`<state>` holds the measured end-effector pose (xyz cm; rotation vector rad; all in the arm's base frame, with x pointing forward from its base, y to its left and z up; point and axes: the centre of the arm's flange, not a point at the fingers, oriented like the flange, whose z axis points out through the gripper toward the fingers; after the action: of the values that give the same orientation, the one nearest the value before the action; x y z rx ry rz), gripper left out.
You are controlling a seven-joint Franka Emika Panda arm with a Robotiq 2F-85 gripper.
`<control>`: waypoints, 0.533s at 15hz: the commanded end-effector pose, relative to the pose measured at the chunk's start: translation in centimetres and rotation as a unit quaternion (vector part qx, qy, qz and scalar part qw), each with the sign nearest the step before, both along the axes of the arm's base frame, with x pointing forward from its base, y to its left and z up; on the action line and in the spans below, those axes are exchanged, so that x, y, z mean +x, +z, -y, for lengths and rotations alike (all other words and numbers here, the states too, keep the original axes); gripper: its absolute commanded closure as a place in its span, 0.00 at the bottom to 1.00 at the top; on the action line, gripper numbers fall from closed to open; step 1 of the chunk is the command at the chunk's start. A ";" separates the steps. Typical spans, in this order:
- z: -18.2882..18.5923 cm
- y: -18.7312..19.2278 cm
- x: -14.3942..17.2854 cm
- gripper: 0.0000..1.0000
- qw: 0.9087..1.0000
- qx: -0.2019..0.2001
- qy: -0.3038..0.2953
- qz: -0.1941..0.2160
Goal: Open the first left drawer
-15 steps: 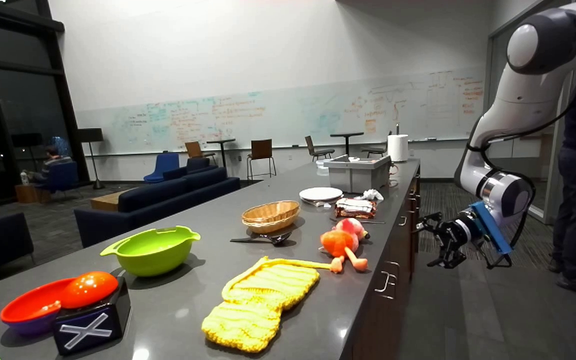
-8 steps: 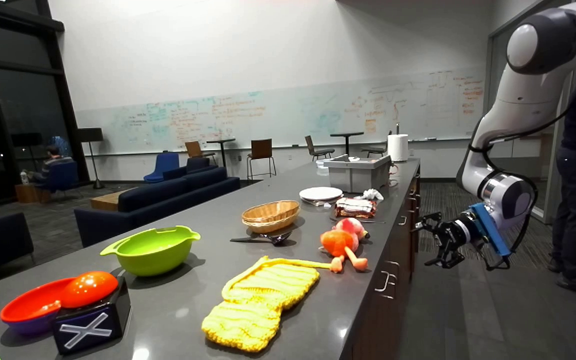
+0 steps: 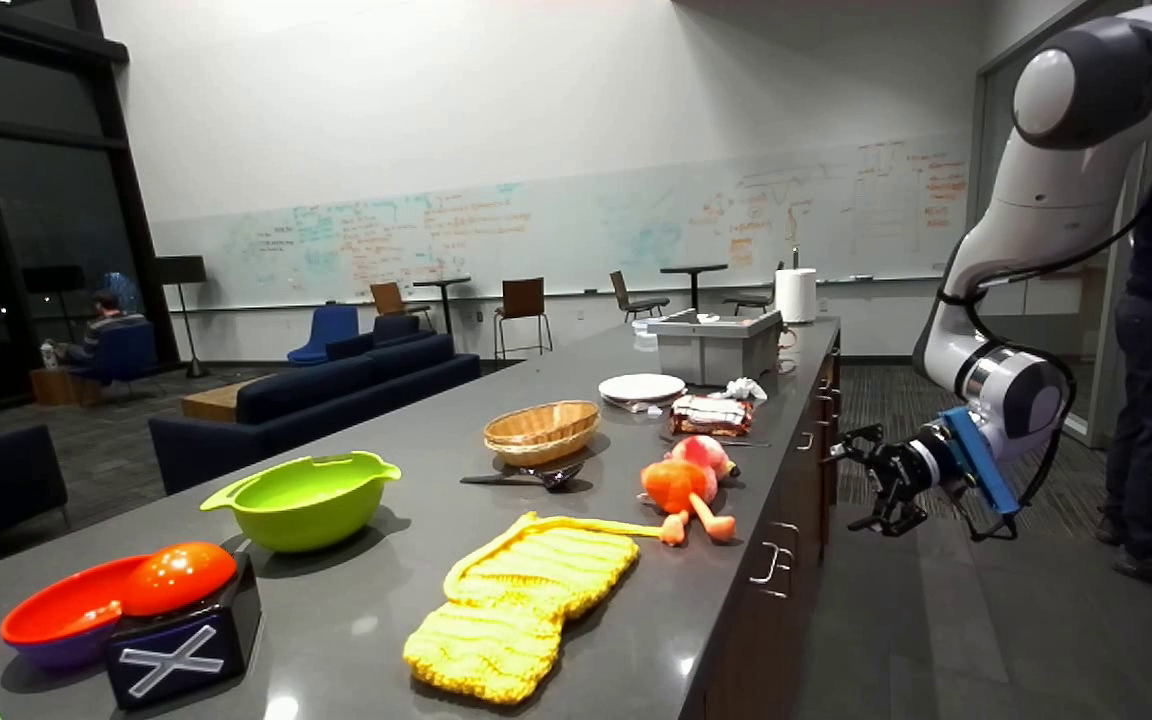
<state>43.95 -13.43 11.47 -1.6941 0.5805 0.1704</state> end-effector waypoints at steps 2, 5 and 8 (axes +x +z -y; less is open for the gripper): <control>0.0 -1.3 -0.9 0.00 0.996 0.007 -0.052 0.078; -0.4 -2.7 -2.2 0.00 0.990 0.009 -0.075 0.117; -0.9 -3.9 -3.9 0.00 0.985 0.001 -0.084 0.148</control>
<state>41.90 -12.88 8.61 -1.6427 0.5198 -0.1173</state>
